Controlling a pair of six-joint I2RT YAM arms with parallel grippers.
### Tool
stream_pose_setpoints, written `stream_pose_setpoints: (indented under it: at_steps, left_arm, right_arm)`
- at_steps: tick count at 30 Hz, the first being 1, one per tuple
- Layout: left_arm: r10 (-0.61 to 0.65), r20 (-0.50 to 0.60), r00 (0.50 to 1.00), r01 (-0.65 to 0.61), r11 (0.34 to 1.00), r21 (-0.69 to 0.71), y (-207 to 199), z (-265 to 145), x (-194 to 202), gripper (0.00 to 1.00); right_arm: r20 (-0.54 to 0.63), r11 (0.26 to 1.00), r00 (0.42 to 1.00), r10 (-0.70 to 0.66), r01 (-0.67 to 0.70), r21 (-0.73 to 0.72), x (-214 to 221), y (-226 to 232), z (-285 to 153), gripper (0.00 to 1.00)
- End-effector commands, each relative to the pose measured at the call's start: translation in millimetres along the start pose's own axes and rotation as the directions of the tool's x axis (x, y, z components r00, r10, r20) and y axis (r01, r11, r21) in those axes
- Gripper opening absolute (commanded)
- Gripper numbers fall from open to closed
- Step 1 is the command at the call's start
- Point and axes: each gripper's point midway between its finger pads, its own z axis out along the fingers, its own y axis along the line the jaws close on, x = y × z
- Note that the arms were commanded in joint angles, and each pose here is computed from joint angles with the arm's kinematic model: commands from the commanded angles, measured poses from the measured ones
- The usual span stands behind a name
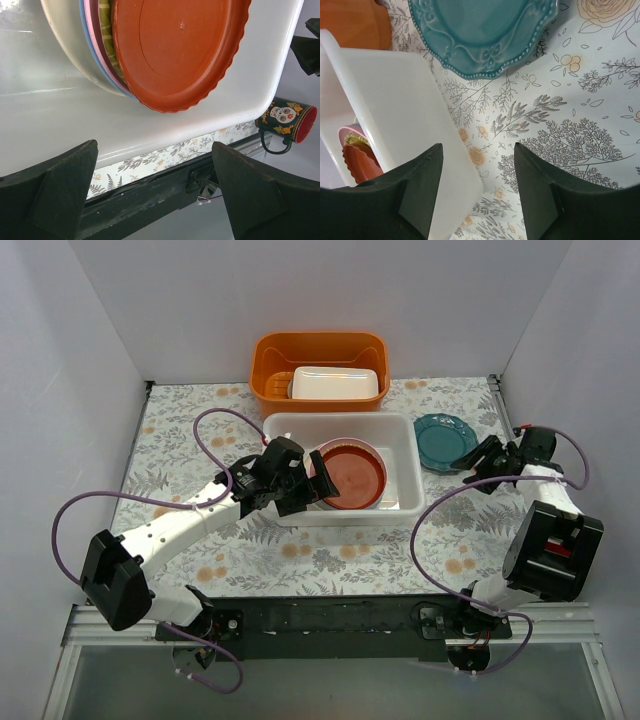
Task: Place the plates into the plastic bin on the countertop
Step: Pick up the plate at the center of the board.
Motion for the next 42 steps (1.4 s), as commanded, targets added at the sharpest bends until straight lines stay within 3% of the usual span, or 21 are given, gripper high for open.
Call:
stream_pose_setpoints:
  at_steps: [1, 13, 25, 42]
  left_arm:
    - [0.003, -0.021, 1.0, -0.003, 1.0, 0.002, 2, -1, 5, 0.98]
    - [0.002, -0.03, 1.0, -0.002, 1.0, 0.0, 4, 1, 8, 0.98]
    - [0.001, -0.029, 1.0, -0.001, 1.0, -0.004, 6, 3, 9, 0.98]
    - [0.01, -0.047, 0.999, -0.011, 1.0, -0.023, 11, 10, 12, 0.98]
  right_arm:
    - [0.051, 0.999, 0.998, 0.035, -0.035, -0.014, -12, -2, 10, 0.66]
    - [0.094, 0.993, 0.988, 0.12, -0.121, 0.007, -20, -16, 30, 0.65]
    - [0.06, 0.977, 0.977, 0.206, -0.209, 0.05, -18, -37, 61, 0.65]
    - [0.024, 0.962, 0.962, 0.272, -0.272, -0.018, -20, -21, 96, 0.62]
